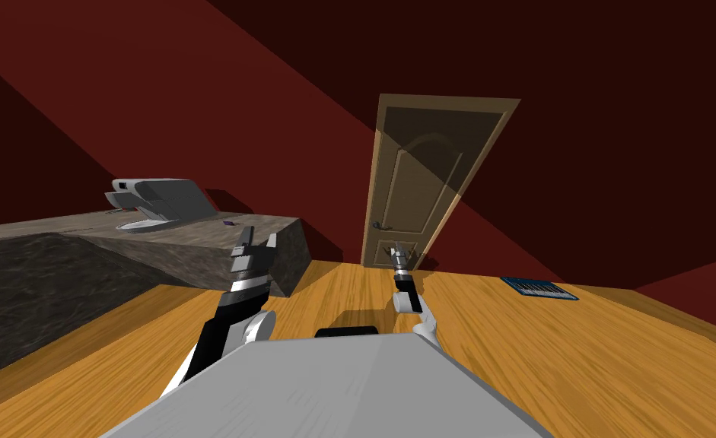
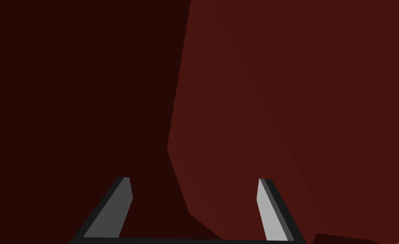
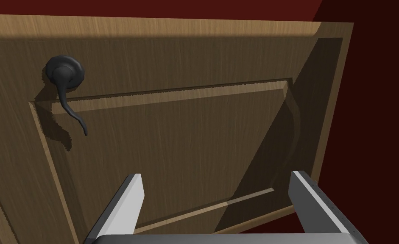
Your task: Pull the door open
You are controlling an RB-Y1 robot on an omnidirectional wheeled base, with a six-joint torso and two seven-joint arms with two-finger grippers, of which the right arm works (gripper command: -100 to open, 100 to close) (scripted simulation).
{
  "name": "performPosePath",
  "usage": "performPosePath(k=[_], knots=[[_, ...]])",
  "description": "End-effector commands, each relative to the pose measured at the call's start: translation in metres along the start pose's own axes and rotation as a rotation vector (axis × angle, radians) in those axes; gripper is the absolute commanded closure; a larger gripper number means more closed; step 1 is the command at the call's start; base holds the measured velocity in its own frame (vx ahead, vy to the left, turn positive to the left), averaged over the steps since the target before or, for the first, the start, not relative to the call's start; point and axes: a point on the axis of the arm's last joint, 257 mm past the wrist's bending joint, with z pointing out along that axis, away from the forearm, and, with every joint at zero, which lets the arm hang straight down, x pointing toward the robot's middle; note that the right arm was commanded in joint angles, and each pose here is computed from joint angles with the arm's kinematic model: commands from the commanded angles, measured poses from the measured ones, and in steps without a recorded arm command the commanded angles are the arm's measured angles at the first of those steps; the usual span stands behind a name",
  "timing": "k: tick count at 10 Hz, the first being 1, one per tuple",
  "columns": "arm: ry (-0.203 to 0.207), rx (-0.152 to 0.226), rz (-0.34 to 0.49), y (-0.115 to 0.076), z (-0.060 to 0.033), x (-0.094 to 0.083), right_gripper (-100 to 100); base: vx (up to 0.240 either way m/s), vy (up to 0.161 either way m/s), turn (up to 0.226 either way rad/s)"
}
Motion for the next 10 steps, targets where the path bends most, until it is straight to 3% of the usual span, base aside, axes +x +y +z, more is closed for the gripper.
performPosePath(k=[1,8,10], knots=[[-0.001,0.018,-0.002,-0.011,-0.0022,-0.001,-100,0.062,-0.001,0.005],[0.001,0.095,-0.018,-0.059,0.006,-0.007,-100,0.076,-0.006,0.006],[-0.001,0.121,-0.021,-0.072,0.004,-0.009,-100,0.066,0.0,0.003]])
